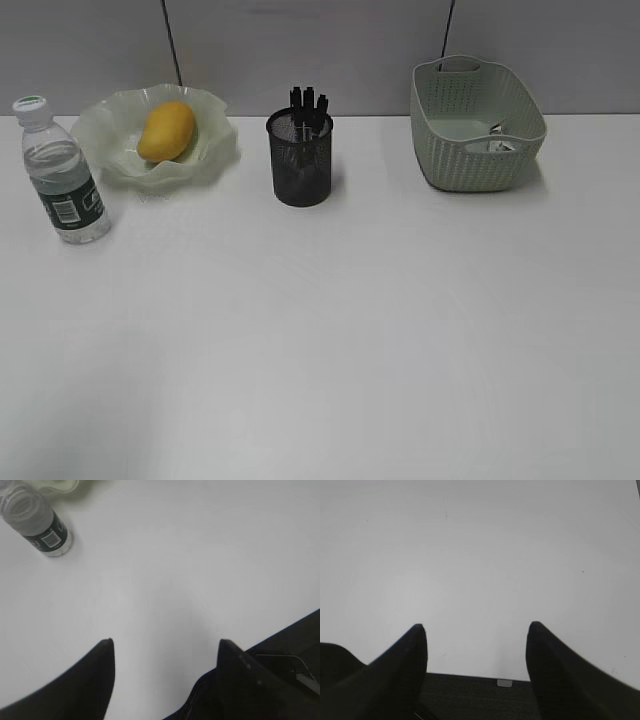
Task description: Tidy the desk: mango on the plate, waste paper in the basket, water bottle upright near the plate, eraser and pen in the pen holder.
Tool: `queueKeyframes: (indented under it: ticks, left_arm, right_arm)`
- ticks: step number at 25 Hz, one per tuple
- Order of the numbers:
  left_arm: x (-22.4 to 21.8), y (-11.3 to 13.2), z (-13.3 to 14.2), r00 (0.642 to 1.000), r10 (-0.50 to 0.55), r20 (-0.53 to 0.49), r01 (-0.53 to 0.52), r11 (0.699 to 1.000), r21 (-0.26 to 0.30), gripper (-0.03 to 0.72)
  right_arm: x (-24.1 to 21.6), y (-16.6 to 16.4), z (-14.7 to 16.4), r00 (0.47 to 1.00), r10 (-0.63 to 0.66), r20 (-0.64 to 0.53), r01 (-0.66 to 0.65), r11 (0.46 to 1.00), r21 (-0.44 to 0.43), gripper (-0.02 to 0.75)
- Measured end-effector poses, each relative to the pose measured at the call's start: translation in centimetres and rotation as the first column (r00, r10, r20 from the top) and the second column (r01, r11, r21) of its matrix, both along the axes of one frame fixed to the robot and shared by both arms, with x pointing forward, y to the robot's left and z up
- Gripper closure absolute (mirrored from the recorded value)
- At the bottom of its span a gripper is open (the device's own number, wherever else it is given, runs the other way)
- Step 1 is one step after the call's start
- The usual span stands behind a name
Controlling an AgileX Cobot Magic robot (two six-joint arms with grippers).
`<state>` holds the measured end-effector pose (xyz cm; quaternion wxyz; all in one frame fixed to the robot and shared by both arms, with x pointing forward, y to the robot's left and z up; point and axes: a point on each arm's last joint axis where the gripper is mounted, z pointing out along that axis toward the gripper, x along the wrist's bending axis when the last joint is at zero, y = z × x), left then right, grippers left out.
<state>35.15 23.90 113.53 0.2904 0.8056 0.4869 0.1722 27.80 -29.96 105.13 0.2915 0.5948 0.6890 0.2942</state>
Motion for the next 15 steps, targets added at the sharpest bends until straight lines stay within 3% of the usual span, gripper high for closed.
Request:
queueKeyframes:
  ticks: [9,15]
  left_arm:
    - [-7.0,4.0,-3.4,0.99,0.015,0.143,-0.002,0.996,-0.092,0.202]
    - [-8.8,5.1,-5.9,0.984,0.028,0.174,-0.006,0.993,-0.121,0.202]
  right_arm:
    - [0.0,0.0,0.0,1.0,0.0,0.0,0.0,1.0,0.0,0.242]
    - [0.0,0.0,0.0,1.0,0.0,0.0,0.0,1.0,0.0,0.242]
